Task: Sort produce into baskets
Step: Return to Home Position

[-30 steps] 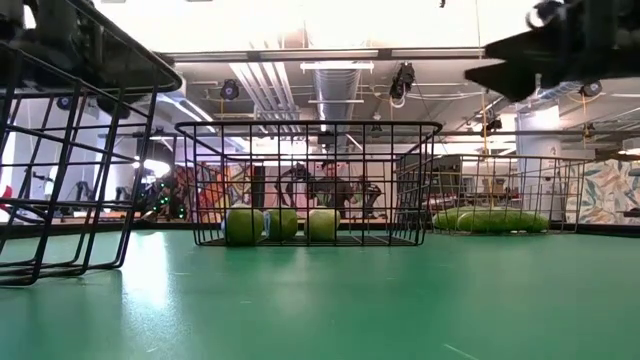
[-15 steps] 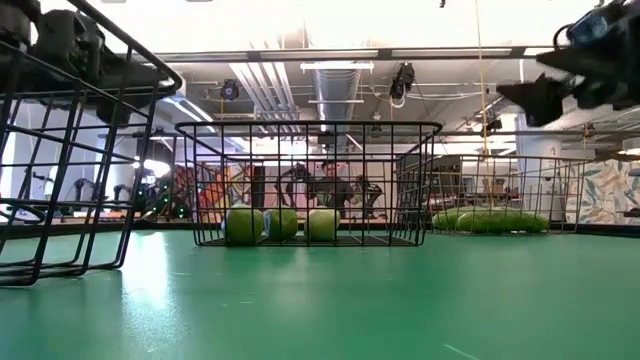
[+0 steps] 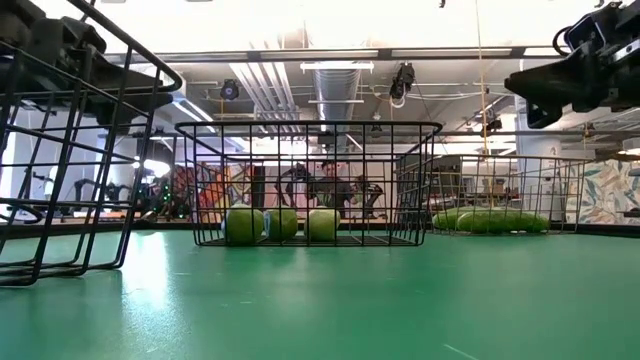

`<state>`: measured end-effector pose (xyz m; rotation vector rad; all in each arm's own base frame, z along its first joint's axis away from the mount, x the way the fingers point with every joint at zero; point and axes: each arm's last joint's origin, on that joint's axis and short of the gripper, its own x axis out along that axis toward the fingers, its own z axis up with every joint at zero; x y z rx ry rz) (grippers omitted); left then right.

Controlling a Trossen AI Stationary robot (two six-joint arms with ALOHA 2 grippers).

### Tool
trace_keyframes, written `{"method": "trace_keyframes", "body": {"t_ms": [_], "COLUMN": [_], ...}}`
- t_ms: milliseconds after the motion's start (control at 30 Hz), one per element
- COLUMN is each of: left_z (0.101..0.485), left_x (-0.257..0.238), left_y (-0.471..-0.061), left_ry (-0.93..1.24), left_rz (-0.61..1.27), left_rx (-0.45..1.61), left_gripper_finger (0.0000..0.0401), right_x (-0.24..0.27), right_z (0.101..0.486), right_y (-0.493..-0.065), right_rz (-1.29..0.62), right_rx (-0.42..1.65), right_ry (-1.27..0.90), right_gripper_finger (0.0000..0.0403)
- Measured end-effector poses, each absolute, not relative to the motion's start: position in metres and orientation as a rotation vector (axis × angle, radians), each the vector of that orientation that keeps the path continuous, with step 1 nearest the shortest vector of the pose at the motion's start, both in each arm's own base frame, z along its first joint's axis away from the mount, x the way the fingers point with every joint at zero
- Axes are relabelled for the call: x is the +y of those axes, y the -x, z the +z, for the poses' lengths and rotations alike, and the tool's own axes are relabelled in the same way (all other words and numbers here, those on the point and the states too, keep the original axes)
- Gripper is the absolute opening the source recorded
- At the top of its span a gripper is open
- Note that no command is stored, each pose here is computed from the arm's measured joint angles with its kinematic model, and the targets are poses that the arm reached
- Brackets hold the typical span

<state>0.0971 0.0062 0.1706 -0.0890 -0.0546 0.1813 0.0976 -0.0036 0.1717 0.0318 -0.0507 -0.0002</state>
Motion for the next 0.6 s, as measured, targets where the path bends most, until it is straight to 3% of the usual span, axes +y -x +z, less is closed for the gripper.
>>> {"method": "trace_keyframes", "body": {"t_ms": [67,133,300,433,600], "left_z": [0.1703,0.1701,0.1689,0.1667,0.1659], "left_x": [0.0065,0.0064,0.0061,0.0018,0.0021], "left_y": [-0.0972,-0.0973,-0.0982,-0.0989,-0.0992], "left_ry": [0.082,0.067,0.047,0.049,0.065], "left_rz": [0.185,0.184,0.174,0.027,0.032], "left_rx": [-0.051,-0.047,-0.030,-0.004,0.005], "left_gripper_finger": [0.0165,0.0165,0.0165,0.0165,0.0165], "right_x": [-0.0041,-0.0043,-0.0060,-0.0062,-0.0066], "right_z": [0.1709,0.1708,0.1685,0.1663,0.1631], "right_y": [-0.0976,-0.0976,-0.0978,-0.0991,-0.1015], "right_rz": [-0.006,-0.006,-0.065,-0.071,-0.079], "right_rx": [-0.044,-0.042,-0.019,0.007,0.044], "right_ry": [-0.033,-0.040,-0.017,-0.031,-0.085], "right_gripper_finger": [0.0026,0.0016,0.0009,0.0009,0.0009]}}
